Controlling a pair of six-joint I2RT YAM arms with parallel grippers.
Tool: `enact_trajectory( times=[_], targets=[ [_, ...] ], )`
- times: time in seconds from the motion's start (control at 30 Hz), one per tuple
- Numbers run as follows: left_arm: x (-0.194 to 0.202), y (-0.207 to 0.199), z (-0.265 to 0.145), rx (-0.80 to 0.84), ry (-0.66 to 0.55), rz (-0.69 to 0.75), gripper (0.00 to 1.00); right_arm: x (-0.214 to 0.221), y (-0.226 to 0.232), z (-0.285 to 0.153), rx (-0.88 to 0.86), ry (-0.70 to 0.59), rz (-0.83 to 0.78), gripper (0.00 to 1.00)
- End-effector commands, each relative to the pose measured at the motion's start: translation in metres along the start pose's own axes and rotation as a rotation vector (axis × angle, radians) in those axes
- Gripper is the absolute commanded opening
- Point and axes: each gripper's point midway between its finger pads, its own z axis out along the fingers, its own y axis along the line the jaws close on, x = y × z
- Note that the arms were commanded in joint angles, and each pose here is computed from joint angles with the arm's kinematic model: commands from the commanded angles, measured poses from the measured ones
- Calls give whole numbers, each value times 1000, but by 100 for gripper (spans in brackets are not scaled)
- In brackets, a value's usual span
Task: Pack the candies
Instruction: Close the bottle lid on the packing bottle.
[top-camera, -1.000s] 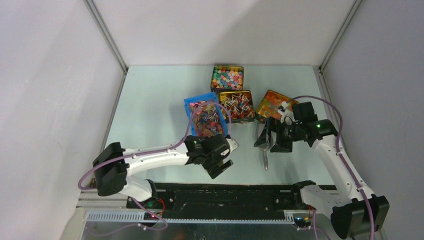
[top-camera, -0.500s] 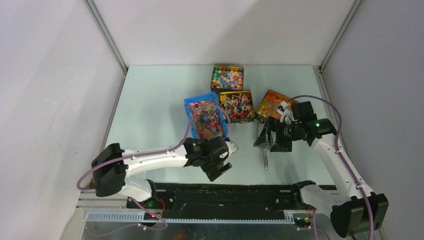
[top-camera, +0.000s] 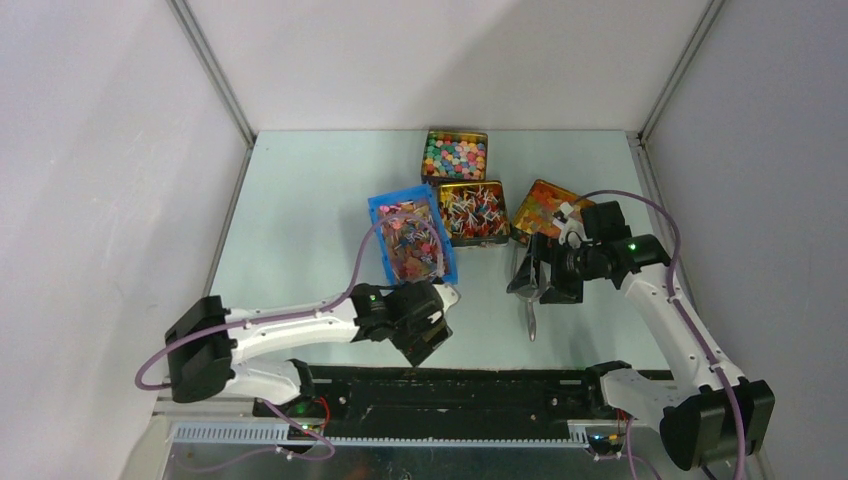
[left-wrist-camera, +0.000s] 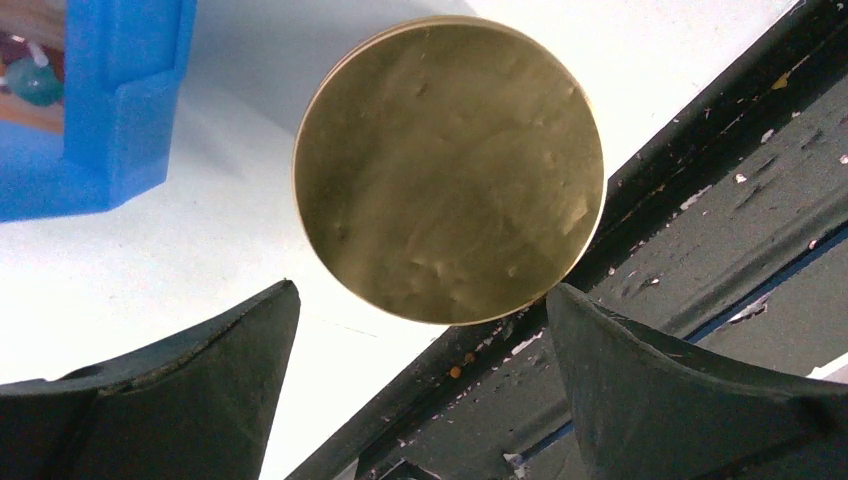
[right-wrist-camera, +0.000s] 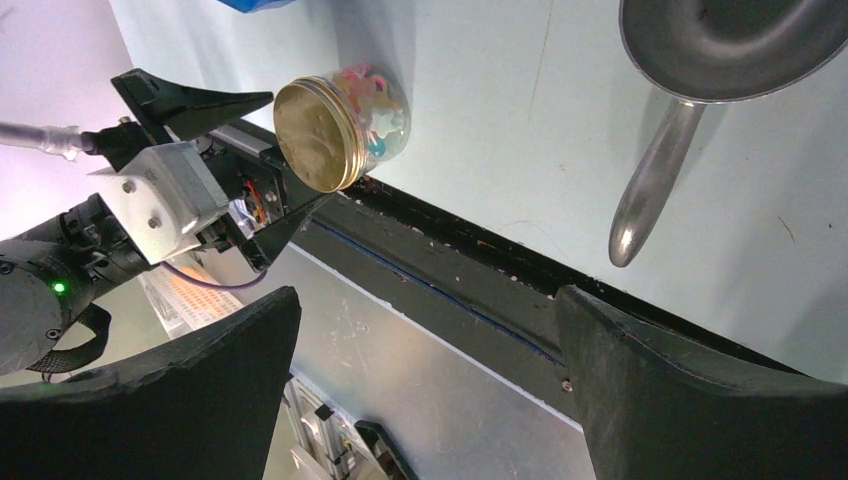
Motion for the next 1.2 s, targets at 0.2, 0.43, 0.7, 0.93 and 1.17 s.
enact_trajectory(
  times=[0.2, 0.43, 0.7, 0.93, 1.17],
  targets=[
    [-5, 6, -23, -15, -150, -139, 100, -4, 6, 2, -39, 1, -35, 100],
    [-7, 18, -44, -31, -264, -228, 100, -2, 13, 7, -60, 22, -52, 99],
    [-29, 38, -62, 0, -380, -425, 100, 25, 40, 35, -99, 160, -127, 95],
    [-39, 55, -60, 44, -411, -656, 95, 44, 65, 69, -148, 276, -142, 92],
    [-30, 43, -45, 221, -399, -868, 85, 55, 65, 106, -212, 327, -27, 85]
  ],
)
